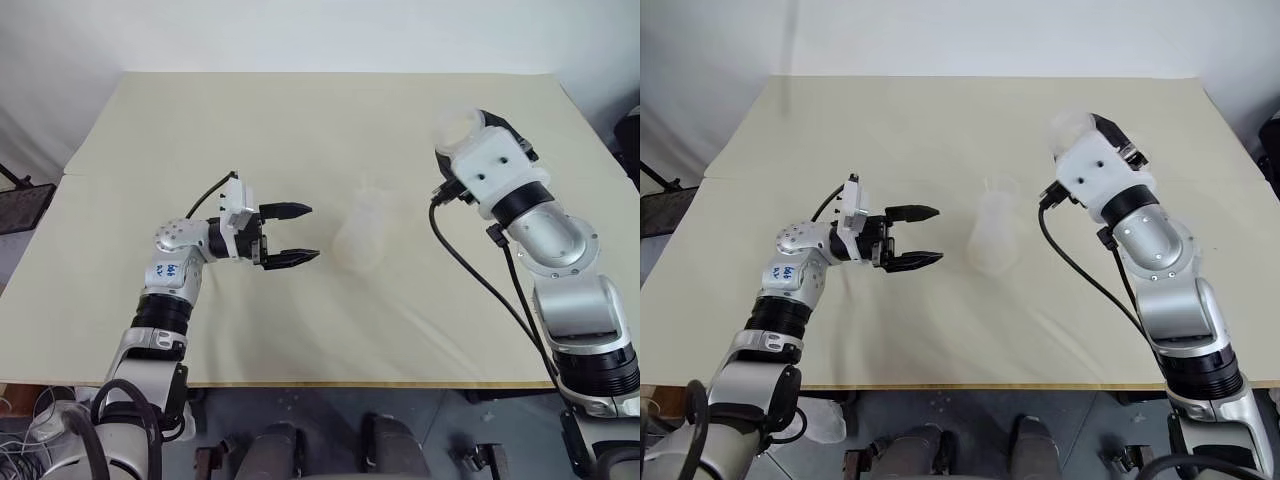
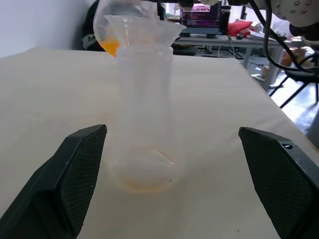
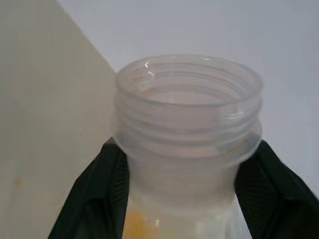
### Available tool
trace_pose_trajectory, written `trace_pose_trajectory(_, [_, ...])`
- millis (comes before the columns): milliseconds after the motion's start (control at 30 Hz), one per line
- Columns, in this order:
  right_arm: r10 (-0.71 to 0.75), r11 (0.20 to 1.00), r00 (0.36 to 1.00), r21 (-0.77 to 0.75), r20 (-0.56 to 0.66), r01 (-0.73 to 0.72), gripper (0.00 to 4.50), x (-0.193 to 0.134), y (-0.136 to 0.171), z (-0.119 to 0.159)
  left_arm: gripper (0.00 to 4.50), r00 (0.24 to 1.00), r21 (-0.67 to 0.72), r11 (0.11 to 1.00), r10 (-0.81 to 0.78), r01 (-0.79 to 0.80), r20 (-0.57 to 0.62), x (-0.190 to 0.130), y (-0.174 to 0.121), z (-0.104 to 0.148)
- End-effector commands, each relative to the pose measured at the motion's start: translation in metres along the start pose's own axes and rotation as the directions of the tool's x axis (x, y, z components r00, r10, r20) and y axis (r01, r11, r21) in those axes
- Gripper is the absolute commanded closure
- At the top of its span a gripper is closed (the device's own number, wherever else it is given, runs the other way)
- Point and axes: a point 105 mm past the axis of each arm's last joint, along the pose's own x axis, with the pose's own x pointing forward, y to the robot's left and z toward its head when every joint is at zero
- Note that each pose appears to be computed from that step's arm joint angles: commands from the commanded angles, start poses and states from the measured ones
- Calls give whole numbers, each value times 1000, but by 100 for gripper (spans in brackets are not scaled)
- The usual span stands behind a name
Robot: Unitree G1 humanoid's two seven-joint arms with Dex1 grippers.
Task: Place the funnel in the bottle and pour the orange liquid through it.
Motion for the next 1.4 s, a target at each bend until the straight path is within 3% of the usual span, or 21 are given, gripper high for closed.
trace_pose_trajectory(33, [-63,994,996,-88,55,68,204,0,-10,17,0,1000,37,999,-14,13,3,3,3,8])
trace_pose_trajectory(367, [-1,959,994,-283,112,33,204,7,6,30,0,1000,57,998,-1,0,15,5,1,7])
trace_pose_trajectory(700, [79,874,987,-485,143,0,204,14,18,36,0,999,71,997,20,-24,48,6,0,9])
trace_pose_trajectory(1400, [120,793,978,-609,172,10,204,11,19,40,0,985,49,997,56,-65,165,9,3,18])
